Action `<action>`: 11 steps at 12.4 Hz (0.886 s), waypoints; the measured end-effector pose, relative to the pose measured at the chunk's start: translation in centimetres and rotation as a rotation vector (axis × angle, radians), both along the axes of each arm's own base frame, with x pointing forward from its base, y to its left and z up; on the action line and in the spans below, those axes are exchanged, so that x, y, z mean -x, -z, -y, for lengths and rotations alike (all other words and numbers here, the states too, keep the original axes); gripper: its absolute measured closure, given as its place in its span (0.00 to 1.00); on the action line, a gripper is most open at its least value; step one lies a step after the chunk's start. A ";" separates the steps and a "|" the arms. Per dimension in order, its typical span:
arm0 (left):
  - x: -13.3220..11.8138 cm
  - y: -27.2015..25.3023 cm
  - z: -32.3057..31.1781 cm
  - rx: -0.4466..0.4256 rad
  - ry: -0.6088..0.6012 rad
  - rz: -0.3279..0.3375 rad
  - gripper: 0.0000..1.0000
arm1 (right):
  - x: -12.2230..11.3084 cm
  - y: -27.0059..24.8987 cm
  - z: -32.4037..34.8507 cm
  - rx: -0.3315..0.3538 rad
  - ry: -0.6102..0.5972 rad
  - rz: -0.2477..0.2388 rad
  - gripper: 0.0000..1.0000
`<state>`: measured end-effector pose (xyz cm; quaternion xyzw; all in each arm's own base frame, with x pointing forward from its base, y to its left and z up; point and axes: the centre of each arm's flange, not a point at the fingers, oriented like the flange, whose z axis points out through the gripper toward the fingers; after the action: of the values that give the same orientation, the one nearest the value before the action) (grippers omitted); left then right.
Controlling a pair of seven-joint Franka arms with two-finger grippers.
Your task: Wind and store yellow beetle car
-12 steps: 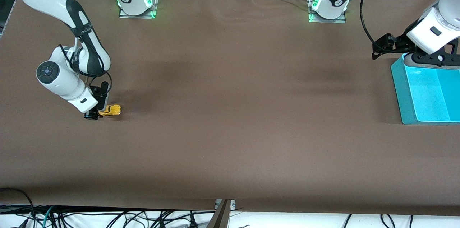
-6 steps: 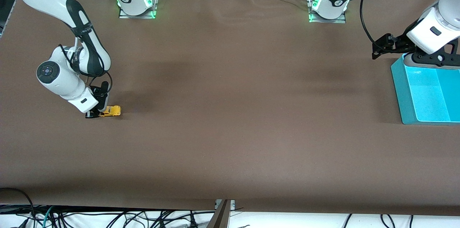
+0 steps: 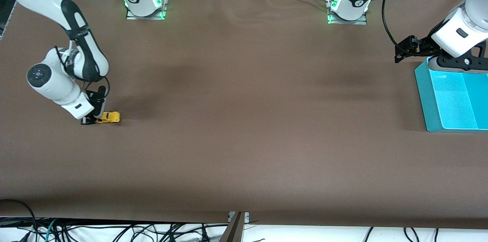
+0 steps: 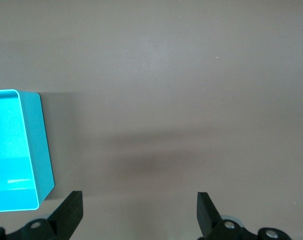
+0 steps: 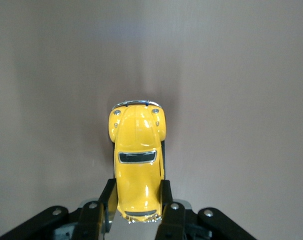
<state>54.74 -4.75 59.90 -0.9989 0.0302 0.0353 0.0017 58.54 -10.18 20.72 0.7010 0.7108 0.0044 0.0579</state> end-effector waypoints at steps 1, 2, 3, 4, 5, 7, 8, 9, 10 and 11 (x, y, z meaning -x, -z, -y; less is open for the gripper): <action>0.0 0.0 0.0 0.000 0.000 0.000 0.00 | 0.3 0.0 2.2 0.004 0.000 0.000 0.62; 0.0 0.0 0.0 0.000 0.000 0.000 0.00 | 0.6 0.0 4.4 0.008 0.005 0.000 0.62; 0.0 0.0 0.0 0.000 0.000 0.000 0.00 | 0.7 0.0 6.5 0.012 0.009 0.003 0.62; 0.0 0.0 0.0 0.000 0.000 0.000 0.00 | 0.8 0.0 8.3 0.015 0.011 0.006 0.62; 0.0 0.0 0.0 0.000 0.000 0.000 0.00 | 0.8 0.1 9.4 0.011 0.012 0.010 0.62; 0.0 0.0 0.0 0.000 0.000 0.000 0.00 | 0.9 0.0 10.5 -0.010 0.005 0.015 0.62; 0.0 0.0 0.0 0.000 0.000 0.000 0.00 | 0.9 0.1 10.6 -0.016 0.003 0.016 0.62; 0.0 0.0 0.0 0.000 0.000 0.000 0.00 | 0.9 0.1 10.6 -0.017 0.002 0.017 0.62; 0.0 0.0 0.0 0.000 0.000 0.000 0.00 | 0.9 0.1 10.6 -0.018 0.001 0.017 0.62; 0.0 0.0 0.0 0.000 0.000 0.000 0.00 | 0.9 0.1 10.6 -0.018 0.002 0.017 0.61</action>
<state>54.74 -4.75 59.90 -0.9989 0.0302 0.0353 0.0017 57.64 -20.79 20.65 0.7020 0.7097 0.0167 0.0574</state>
